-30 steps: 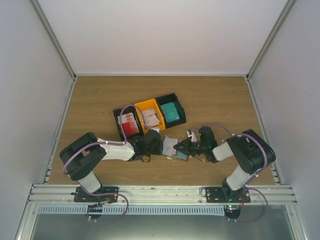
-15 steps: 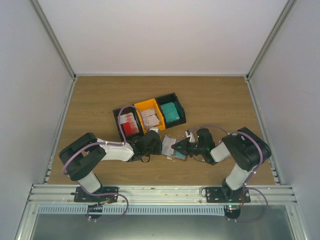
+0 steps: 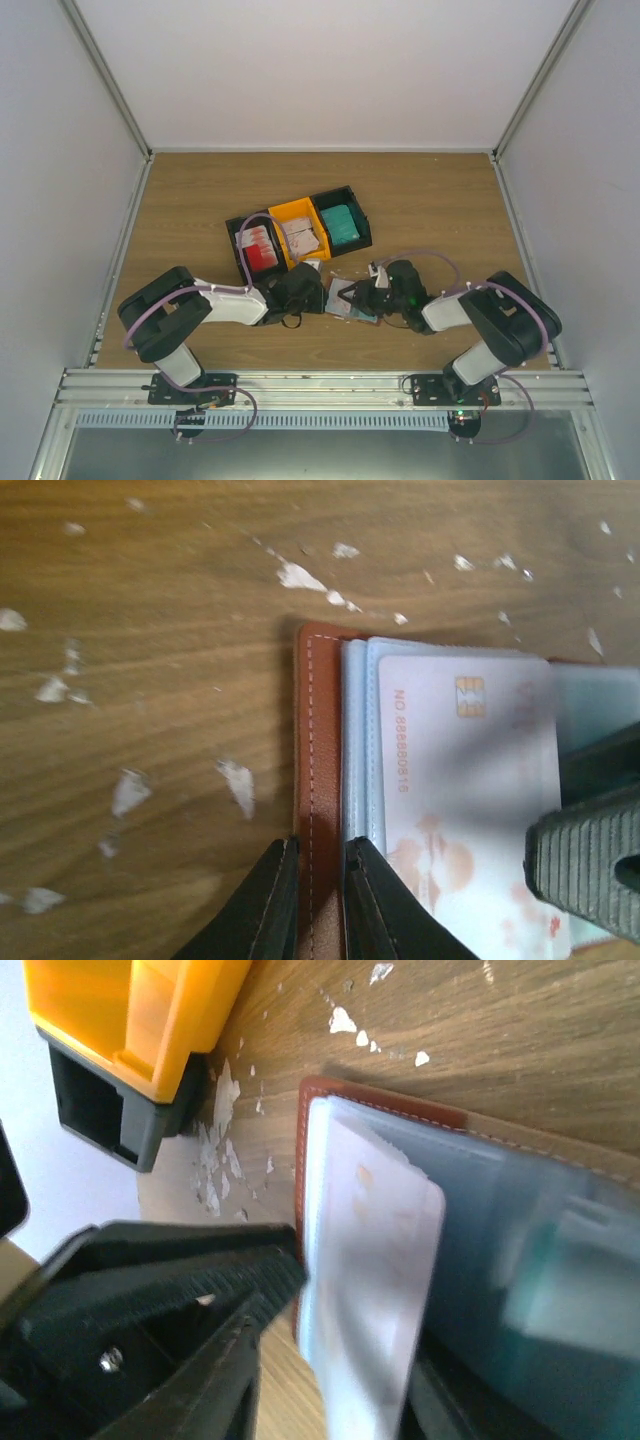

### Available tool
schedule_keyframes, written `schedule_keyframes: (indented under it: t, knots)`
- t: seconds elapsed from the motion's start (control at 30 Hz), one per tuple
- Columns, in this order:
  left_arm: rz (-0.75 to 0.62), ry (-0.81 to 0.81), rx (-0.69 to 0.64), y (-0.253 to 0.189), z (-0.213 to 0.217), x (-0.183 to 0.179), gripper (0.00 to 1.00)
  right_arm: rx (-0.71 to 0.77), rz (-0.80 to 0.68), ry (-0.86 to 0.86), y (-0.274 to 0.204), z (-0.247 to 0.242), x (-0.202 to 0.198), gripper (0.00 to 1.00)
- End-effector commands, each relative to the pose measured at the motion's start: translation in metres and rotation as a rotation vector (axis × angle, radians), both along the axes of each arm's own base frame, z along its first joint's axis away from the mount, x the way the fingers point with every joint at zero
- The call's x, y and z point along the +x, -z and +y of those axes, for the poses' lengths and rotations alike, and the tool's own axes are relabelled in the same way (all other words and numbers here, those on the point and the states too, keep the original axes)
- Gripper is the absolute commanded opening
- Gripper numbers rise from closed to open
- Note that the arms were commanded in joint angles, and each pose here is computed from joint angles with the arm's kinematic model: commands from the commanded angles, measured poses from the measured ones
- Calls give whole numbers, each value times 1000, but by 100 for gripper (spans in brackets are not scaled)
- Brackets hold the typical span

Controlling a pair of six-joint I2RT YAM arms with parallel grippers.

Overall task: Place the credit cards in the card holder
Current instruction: Insert the credit card into the card holder.

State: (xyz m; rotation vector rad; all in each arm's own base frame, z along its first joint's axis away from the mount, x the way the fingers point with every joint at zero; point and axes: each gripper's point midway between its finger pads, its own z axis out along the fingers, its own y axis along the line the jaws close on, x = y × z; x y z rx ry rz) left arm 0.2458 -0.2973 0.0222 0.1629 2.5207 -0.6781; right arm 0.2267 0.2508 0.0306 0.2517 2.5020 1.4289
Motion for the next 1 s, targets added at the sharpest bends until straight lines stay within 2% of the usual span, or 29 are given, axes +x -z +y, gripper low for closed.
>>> schedule_keyframes:
  t: [0.0, 0.1, 0.27, 0.37, 0.43, 0.57, 0.77, 0.97]
  knots:
    - [111, 79, 4, 21, -2, -32, 16, -144, -13, 22, 9, -9, 0, 42]
    - [110, 97, -16, 19, -7, -33, 16, -197, -29, 22, 7, -9, 1, 48]
    - [99, 97, -26, 16, -8, -32, 16, -250, -19, 21, 9, -14, -1, 49]
    - [84, 94, -33, 12, -7, -31, 16, -290, -73, 36, -3, -21, 4, 51]
    - [72, 100, -47, 7, -7, -31, 17, -319, -107, 28, -12, -24, 8, 55]
    - [51, 114, -91, -5, -11, -32, 21, -342, -141, -19, -21, -24, 9, 70]
    - [37, 110, -115, -12, -11, -32, 27, -425, -161, -47, -21, -28, 19, 69]
    - [55, 132, -130, -10, -18, -34, 29, -486, -119, -68, -6, -31, 14, 67]
